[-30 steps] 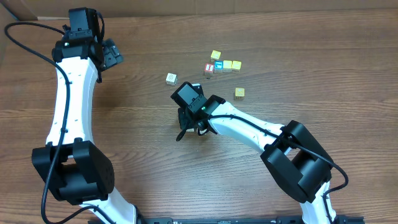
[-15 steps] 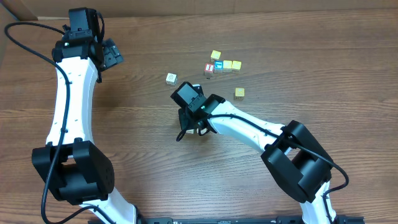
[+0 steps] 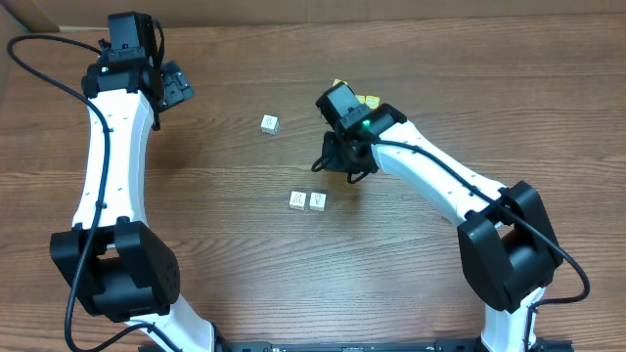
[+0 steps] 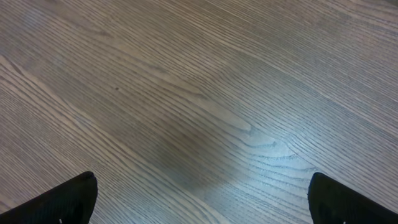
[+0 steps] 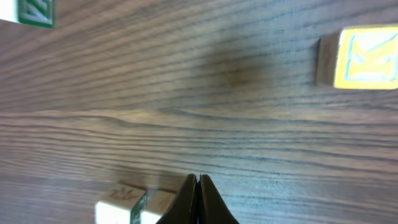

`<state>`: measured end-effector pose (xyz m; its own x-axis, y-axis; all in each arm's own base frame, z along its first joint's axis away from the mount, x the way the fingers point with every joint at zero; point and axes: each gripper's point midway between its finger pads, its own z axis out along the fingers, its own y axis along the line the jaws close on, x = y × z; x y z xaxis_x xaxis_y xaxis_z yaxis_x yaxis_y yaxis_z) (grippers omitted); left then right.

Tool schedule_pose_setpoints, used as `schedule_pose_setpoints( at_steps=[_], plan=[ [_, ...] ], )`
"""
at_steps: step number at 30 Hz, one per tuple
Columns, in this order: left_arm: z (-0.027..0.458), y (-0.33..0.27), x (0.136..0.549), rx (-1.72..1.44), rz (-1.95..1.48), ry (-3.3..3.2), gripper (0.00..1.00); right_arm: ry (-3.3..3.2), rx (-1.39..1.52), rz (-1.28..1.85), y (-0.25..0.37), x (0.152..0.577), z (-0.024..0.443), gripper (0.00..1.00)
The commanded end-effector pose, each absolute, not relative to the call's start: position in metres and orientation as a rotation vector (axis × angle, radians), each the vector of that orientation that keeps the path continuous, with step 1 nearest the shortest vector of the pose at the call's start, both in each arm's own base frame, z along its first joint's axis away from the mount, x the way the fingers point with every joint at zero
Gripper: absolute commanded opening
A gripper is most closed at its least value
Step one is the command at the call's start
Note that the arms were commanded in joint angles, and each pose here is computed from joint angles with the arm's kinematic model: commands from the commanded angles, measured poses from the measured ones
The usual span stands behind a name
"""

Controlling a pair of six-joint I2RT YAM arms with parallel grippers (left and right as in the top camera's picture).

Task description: Flip 5 blocks

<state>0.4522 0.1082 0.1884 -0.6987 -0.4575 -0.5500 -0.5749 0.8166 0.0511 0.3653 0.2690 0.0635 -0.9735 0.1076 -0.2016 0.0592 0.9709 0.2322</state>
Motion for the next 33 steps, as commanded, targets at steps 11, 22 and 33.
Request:
schedule_pose_setpoints(
  at_steps=[11, 22, 33],
  plan=[
    [0.202, 0.112, 0.453, -0.793, 0.298, 2.422, 1.0, 3.025, 0.096, 0.468, 0.29, 0.318, 0.022, 0.04],
    [0.202, 0.112, 0.453, -0.793, 0.297, 2.422, 1.0, 3.048, 0.057, 0.461, 0.297, 0.306, 0.02, 0.04],
    [0.202, 0.112, 0.453, -0.793, 0.298, 2.422, 1.0, 3.058, 0.093, 0.497, 0.301, 0.304, 0.022, 0.04]
  ],
)
